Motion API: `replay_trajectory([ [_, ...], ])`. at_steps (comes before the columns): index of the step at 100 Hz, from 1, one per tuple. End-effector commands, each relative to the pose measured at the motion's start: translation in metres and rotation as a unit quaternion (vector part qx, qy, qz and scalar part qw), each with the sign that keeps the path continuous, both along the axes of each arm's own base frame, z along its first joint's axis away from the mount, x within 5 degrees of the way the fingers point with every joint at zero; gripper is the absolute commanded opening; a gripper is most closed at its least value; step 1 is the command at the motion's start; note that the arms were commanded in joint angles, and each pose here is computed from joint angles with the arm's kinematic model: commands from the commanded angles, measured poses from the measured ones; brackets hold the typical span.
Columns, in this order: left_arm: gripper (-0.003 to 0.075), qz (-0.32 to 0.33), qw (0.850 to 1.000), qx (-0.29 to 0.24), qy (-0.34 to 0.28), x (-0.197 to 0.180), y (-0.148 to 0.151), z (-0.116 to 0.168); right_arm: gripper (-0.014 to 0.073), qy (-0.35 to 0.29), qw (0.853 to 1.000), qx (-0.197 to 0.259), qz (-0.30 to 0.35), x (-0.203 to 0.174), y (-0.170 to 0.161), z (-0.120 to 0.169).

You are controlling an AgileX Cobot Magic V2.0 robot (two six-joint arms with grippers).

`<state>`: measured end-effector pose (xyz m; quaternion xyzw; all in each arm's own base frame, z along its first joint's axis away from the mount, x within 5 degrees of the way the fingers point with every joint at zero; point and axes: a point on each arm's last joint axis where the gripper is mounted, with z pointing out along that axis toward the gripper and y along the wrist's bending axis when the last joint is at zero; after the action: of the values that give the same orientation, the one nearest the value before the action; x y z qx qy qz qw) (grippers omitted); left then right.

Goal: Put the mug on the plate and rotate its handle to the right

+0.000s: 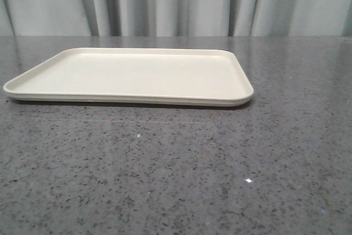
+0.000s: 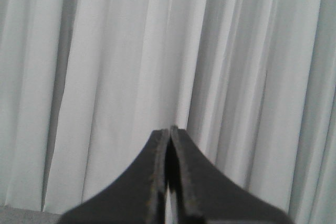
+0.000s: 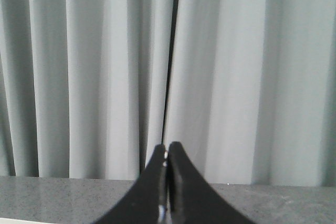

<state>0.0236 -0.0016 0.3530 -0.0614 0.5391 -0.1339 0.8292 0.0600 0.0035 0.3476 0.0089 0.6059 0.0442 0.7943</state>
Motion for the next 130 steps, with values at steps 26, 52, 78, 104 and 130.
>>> replay_trajectory([
  [26,-0.002,-0.018,1.0,0.001,0.008,0.013,-0.004,0.063,-0.0059,-0.027,0.999,-0.037,0.003,0.008,0.003,0.048],
  [52,-0.0018,-0.028,0.999,0.02,0.036,0.032,-0.007,0.096,0.0018,-0.027,0.998,-0.052,0.026,0.007,0.007,0.052],
  [78,0.0099,-0.043,0.994,0.042,0.088,0.051,-0.012,0.102,0.0228,-0.029,0.998,-0.05,0.019,0.007,0.006,0.052],
  [104,0.0437,-0.046,0.992,0.046,0.109,0.062,-0.013,0.103,0.0342,-0.032,0.998,-0.041,0.018,0.006,0.005,0.054],
  [130,0.0449,-0.047,0.991,0.047,0.116,0.065,-0.013,0.102,0.0458,-0.035,0.999,-0.011,0.019,0.006,0.004,0.055],
])
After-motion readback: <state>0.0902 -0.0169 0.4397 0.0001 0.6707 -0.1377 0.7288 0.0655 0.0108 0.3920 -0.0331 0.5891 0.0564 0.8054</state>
